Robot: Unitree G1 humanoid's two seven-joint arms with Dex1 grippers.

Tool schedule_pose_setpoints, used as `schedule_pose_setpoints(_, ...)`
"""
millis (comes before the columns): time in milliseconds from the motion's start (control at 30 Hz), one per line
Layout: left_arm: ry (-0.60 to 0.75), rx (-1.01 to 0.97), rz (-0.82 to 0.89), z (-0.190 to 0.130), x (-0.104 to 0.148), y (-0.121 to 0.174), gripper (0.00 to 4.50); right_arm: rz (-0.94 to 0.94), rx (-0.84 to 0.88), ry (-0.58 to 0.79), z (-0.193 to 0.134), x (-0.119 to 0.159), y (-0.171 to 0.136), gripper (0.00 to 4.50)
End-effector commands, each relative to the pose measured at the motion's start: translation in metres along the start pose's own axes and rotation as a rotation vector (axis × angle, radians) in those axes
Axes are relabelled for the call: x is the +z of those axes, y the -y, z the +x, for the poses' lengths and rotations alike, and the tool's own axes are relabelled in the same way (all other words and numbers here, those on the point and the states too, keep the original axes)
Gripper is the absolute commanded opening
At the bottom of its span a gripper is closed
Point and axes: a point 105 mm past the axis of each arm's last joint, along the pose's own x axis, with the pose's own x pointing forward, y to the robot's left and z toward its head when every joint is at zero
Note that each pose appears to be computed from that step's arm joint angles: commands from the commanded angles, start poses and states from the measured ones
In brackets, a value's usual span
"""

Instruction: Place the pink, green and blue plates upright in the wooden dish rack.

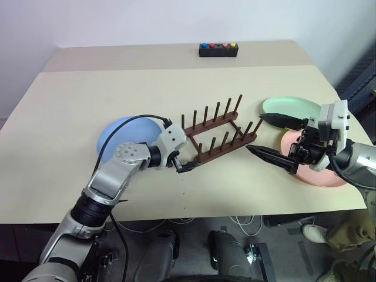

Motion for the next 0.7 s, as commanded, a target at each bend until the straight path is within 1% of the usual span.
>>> schedule_pose_setpoints(33,-0.023,0.017,-0.028,0.003,0.002,0.000,4.50,-0.052,0.003,0.019,-0.004,0.010,-0.003,4.46)
schedule_pose_setpoints(100,-0.050,-0.007,-0.037,0.005,-0.002,0.004,4.50,-0.058,0.006,-0.020,-0.009,0.005,-0.004,4.46)
schedule_pose_setpoints(200,-0.142,-0.034,-0.042,0.006,-0.017,0.006,4.50,-0.073,-0.017,-0.080,-0.021,0.000,0.000,4.46)
schedule_pose_setpoints(233,-0.150,-0.043,-0.043,0.007,-0.018,0.006,4.50,-0.073,-0.018,-0.108,-0.024,-0.004,0.000,4.46)
schedule_pose_setpoints(400,-0.153,-0.052,-0.035,0.013,-0.017,0.006,4.50,-0.061,-0.037,-0.232,-0.039,-0.024,0.000,4.46)
schedule_pose_setpoints(600,-0.124,-0.066,-0.046,0.021,-0.014,0.010,4.50,-0.064,-0.074,-0.233,-0.047,-0.023,0.000,4.46)
schedule_pose_setpoints(700,-0.116,-0.081,-0.099,0.028,-0.012,0.014,3.60,-0.072,-0.084,-0.231,-0.048,-0.021,0.001,4.50)
